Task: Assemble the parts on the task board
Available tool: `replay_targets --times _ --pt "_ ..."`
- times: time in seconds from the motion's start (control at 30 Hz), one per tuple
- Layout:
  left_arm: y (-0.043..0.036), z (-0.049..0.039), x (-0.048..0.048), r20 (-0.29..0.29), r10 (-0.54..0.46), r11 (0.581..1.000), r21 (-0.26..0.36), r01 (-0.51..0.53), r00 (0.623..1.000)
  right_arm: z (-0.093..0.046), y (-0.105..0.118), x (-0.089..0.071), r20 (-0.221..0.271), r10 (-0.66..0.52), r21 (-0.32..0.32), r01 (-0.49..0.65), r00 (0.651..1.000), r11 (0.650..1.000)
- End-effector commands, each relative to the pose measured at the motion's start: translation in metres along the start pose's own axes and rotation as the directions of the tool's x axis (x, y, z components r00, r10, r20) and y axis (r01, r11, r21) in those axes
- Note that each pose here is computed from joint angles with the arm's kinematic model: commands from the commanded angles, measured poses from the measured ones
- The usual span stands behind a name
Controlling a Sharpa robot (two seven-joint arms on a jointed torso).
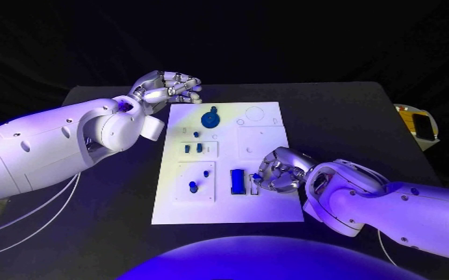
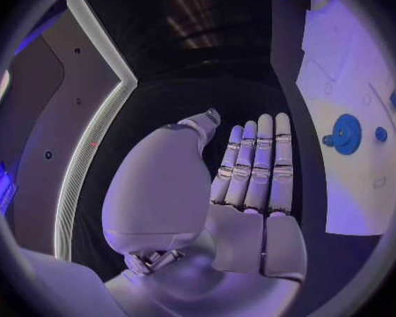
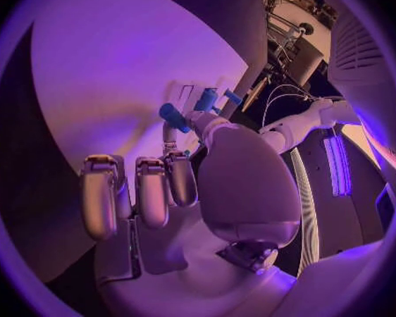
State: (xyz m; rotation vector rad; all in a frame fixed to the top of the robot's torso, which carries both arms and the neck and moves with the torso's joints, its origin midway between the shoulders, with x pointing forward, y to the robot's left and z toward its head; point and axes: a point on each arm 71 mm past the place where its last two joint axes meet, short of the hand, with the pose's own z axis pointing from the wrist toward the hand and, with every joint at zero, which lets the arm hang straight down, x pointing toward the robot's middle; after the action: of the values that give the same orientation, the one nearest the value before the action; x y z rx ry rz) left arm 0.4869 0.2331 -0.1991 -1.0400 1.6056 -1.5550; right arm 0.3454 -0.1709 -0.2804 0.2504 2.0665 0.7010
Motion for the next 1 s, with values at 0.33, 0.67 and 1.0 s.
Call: replay_targets --times 0.33,0.67,1.0 --pt "-0.001 0.0006 0.0036 -0.024 -0.006 1.0 0.005 0.006 1.0 0.0071 -0.0017 0.0084 -0.085 0.0 0.049 0.004 0.996 0.999" --pt "-0.0008 0.0006 0.0039 -0.027 -0.007 1.0 0.002 0.007 1.0 0.0082 -0.0003 0.0092 -0.083 -0.033 0.051 0.037 0.996 0.998" --pt "-0.0007 0.0003 0.0036 -0.027 -0.007 1.0 0.0 0.007 1.0 0.0083 0.0031 0.0099 -0.075 -0.031 0.04 0.034 0.997 0.999"
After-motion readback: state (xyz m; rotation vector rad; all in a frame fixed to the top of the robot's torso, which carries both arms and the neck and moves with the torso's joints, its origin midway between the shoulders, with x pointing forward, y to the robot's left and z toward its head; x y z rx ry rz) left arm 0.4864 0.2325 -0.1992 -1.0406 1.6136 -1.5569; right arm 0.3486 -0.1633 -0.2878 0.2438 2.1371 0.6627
